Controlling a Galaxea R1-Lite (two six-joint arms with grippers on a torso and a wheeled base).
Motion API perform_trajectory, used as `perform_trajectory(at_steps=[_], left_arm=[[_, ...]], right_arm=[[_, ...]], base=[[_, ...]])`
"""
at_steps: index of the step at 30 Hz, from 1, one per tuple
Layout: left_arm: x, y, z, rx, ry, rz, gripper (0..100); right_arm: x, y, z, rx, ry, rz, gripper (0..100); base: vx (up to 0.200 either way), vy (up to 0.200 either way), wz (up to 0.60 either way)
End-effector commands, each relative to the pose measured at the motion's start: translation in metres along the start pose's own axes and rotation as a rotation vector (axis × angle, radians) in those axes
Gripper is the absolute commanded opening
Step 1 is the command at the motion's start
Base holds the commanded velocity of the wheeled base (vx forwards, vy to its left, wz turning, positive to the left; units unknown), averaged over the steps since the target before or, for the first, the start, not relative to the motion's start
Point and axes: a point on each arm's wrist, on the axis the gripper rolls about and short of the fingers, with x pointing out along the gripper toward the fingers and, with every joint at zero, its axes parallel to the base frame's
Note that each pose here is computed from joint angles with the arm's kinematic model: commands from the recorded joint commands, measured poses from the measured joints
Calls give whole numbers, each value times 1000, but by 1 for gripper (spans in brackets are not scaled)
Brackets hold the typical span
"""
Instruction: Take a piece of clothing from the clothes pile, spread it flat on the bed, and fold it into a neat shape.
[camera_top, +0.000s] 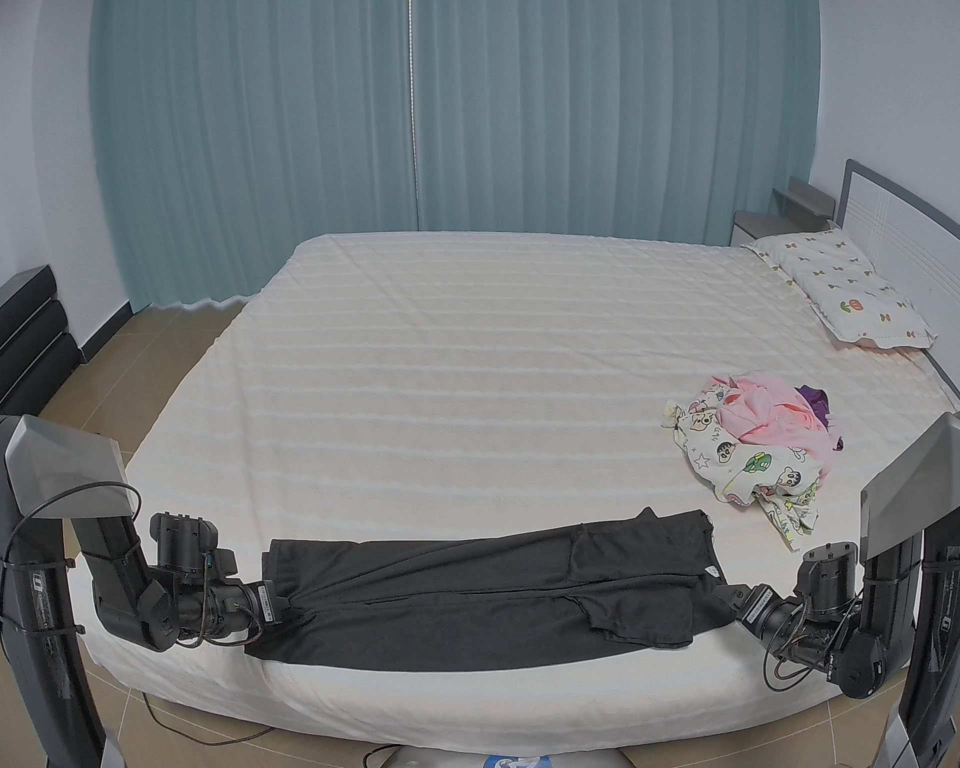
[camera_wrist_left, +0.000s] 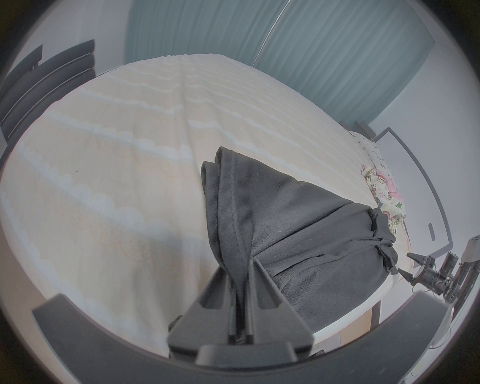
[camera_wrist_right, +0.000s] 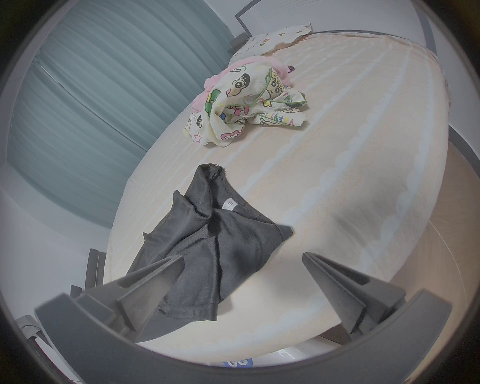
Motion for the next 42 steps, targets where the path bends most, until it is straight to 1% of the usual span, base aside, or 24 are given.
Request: perform_trajectory(at_steps=[1, 3, 5, 6, 7, 9, 11, 12, 15, 18, 19, 21, 25, 28, 33, 36, 42], left_arm=[[2, 0, 3, -11, -13, 2, 0], [2, -1, 6, -23, -25, 0, 0], [2, -3, 12, -56, -47, -9, 0], [2, -3, 12, -56, -47, -9, 0], [-2, -8, 19, -95, -75, -22, 0], [-7, -17, 23, -122, -93, -43, 0], [-8, -20, 23, -124, -93, -50, 0], [-7, -28, 23, -130, -96, -63, 0], [-5, -35, 24, -121, -109, -49, 0], [-4, -37, 24, -117, -114, -40, 0], [-3, -43, 24, -104, -125, -37, 0], [-6, -48, 26, -95, -134, -46, 0], [-10, -57, 26, -83, -123, -31, 0], [-13, -68, 28, -65, -116, -11, 0], [-12, -83, 30, -40, -90, -27, 0], [-10, -87, 30, -32, -78, -30, 0], [-8, -99, 25, -46, -55, -50, 0]], right_arm=[[0, 2, 1, 1, -13, 14, 100], [0, 2, 1, 1, -13, 14, 100], [0, 2, 1, 3, -14, 15, 100], [0, 2, 1, 3, -14, 15, 100], [0, 2, 1, 3, -14, 15, 100], [-1, 2, 2, 3, -16, 15, 100], [-1, 2, 2, 3, -17, 16, 100], [-1, 3, 2, 4, -19, 19, 100], [-2, 3, 2, 4, -20, 20, 100], [-2, 3, 2, 4, -20, 18, 100], [-2, 2, 3, 5, -21, 17, 100], [-2, 3, 3, 4, -21, 21, 100], [-1, 4, 3, 4, -22, 24, 100], [-1, 4, 3, 4, -22, 26, 100], [-1, 4, 3, 4, -21, 25, 100], [-2, 3, 3, 4, -18, 25, 100], [-1, 3, 2, 5, -14, 22, 100]], base=[[0, 0, 0], [0, 0, 0], [0, 0, 0], [0, 0, 0], [0, 0, 0], [0, 0, 0], [0, 0, 0], [0, 0, 0], [0, 0, 0], [0, 0, 0], [0, 0, 0], [0, 0, 0], [0, 0, 0], [0, 0, 0], [0, 0, 0], [0, 0, 0], [0, -200, 0]])
